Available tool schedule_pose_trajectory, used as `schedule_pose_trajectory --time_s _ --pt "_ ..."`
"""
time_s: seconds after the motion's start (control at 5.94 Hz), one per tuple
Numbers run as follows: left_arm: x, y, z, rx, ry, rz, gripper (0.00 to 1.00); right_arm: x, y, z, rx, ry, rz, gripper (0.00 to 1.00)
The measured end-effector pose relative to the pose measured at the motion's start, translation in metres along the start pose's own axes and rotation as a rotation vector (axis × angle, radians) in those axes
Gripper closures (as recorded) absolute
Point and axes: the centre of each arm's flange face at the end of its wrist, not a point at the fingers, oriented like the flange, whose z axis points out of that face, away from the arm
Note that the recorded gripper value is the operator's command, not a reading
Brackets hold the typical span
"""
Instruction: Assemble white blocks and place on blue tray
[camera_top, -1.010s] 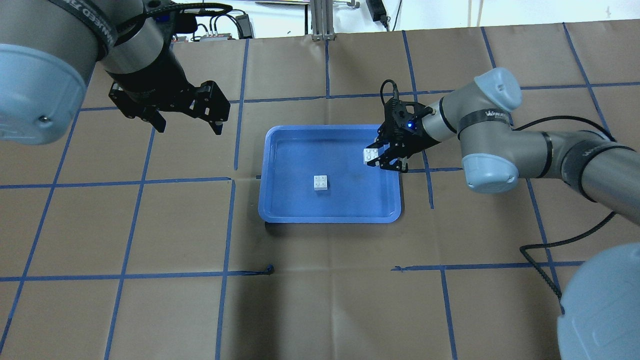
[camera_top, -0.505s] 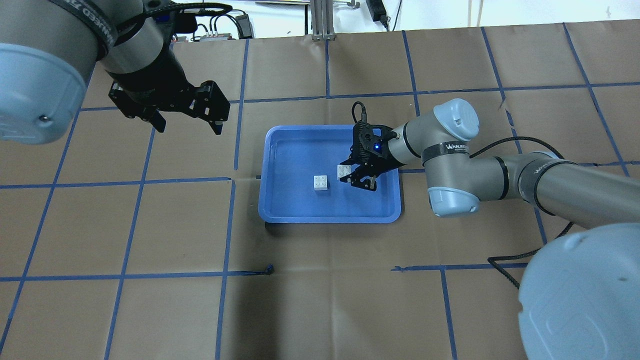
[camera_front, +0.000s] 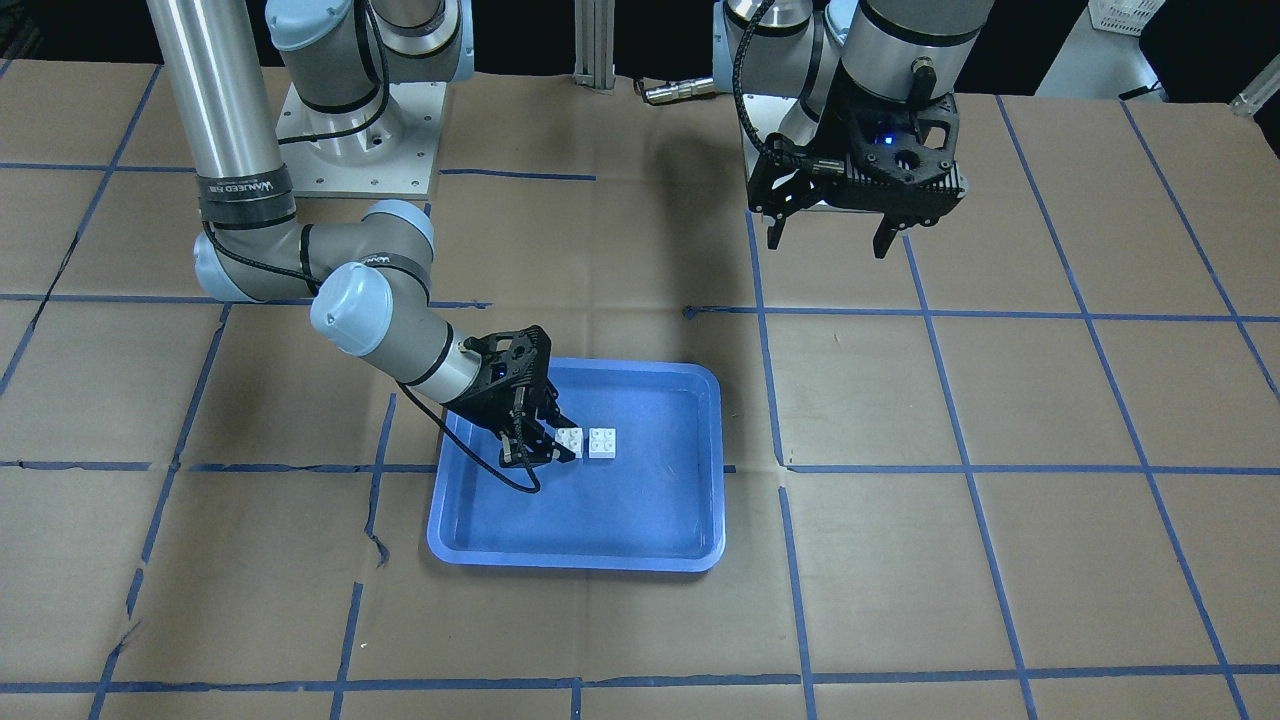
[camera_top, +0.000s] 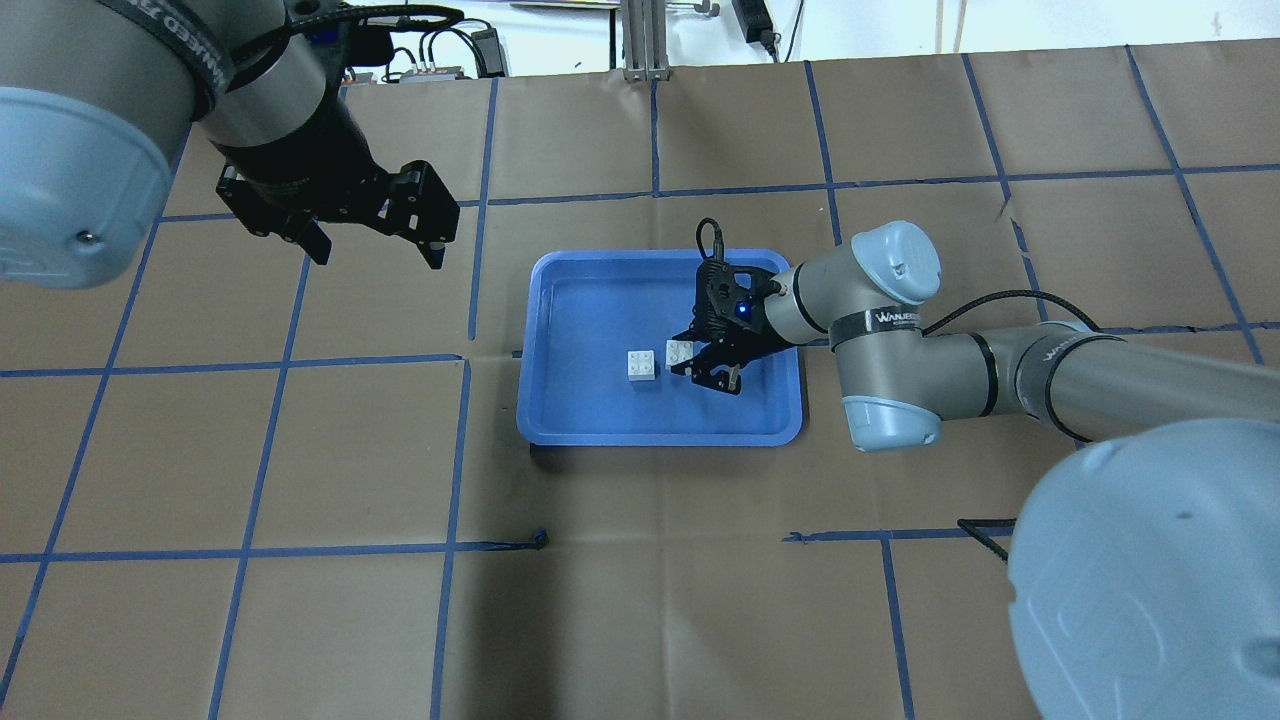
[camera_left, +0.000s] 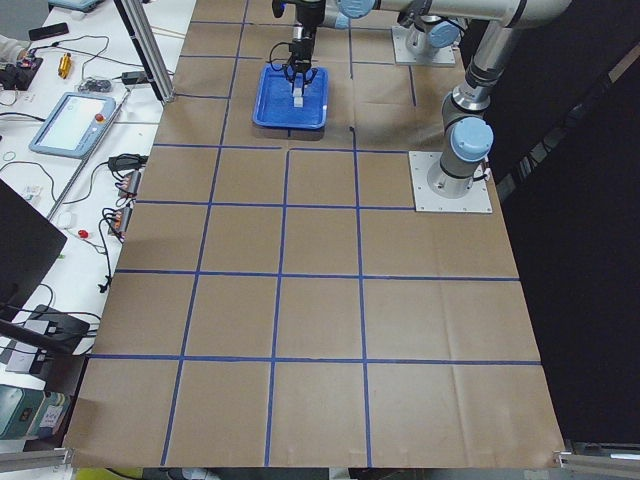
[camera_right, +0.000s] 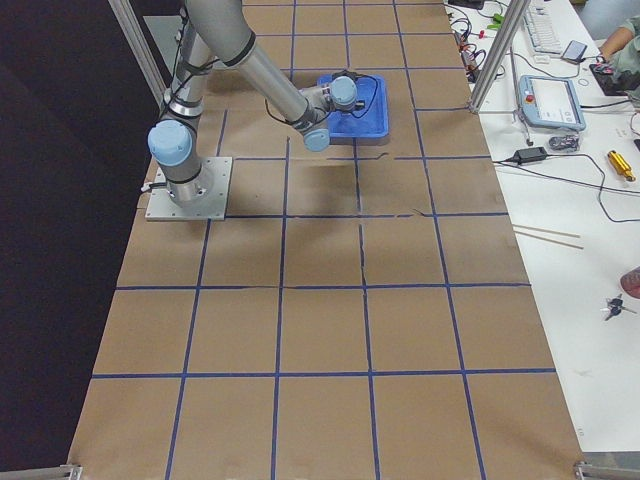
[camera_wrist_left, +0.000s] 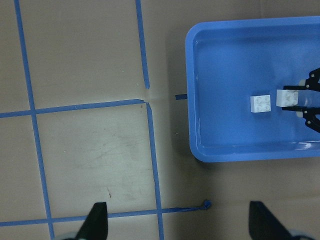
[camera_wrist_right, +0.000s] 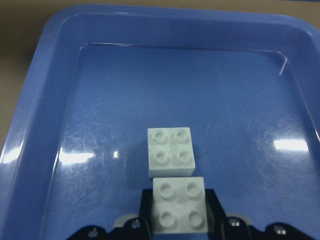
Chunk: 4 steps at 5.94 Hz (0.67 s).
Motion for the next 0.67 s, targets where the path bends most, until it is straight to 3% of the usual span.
schedule_pose_trajectory --time_s 0.67 --pt "0.0004 0.0001 0.0000 0.000 0.000 0.001 0.01 -0.0039 -0.0034 0.0065 -0.011 -0.007 0.020 0.72"
